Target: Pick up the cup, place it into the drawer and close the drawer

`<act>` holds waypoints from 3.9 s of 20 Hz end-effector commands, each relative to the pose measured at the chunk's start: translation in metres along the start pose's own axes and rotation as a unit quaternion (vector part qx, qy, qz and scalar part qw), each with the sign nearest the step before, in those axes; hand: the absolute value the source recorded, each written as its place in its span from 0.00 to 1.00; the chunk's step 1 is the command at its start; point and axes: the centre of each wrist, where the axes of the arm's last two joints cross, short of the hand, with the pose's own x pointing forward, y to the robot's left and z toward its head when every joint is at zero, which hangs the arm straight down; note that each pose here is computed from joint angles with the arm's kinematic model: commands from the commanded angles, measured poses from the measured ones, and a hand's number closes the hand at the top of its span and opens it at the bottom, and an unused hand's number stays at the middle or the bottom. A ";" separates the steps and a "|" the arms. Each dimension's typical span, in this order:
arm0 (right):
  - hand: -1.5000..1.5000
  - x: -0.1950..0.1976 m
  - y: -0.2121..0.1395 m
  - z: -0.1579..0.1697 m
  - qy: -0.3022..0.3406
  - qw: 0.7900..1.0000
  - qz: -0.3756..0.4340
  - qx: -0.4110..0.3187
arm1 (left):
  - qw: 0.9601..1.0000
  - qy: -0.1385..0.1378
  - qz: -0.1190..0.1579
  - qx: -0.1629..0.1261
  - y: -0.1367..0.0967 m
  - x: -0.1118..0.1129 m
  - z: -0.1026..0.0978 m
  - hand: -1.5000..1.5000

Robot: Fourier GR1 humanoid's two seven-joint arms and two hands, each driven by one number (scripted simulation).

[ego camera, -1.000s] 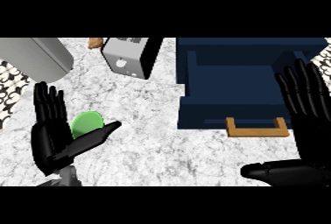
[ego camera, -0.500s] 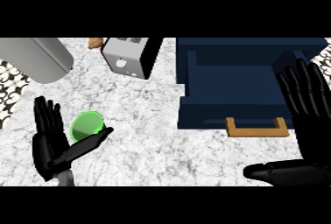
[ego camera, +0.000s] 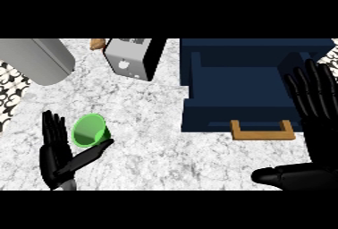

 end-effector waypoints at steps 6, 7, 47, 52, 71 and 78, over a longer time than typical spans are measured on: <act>0.00 -0.017 0.018 0.006 0.000 1.000 -0.004 0.011 | 1.000 0.013 0.006 0.009 0.004 -0.031 0.006 0.00; 0.00 0.016 0.003 0.005 -0.008 1.000 0.002 0.008 | 1.000 0.011 0.002 0.008 0.010 -0.047 0.007 0.00; 0.00 0.000 0.003 -0.006 0.011 1.000 -0.007 0.009 | 0.992 0.008 0.124 -0.029 0.006 -0.109 -0.026 0.00; 0.00 0.016 -0.004 -0.010 0.003 1.000 -0.006 0.010 | 0.986 -0.002 0.161 -0.045 -0.001 -0.115 -0.025 1.00; 0.00 -0.005 0.001 0.004 0.010 1.000 -0.003 0.018 | 0.970 -0.079 0.146 -0.175 0.023 -0.103 -0.039 1.00; 0.00 0.009 0.002 0.008 0.013 1.000 -0.003 0.008 | 0.944 -0.110 0.201 -0.237 -0.012 -0.076 -0.058 1.00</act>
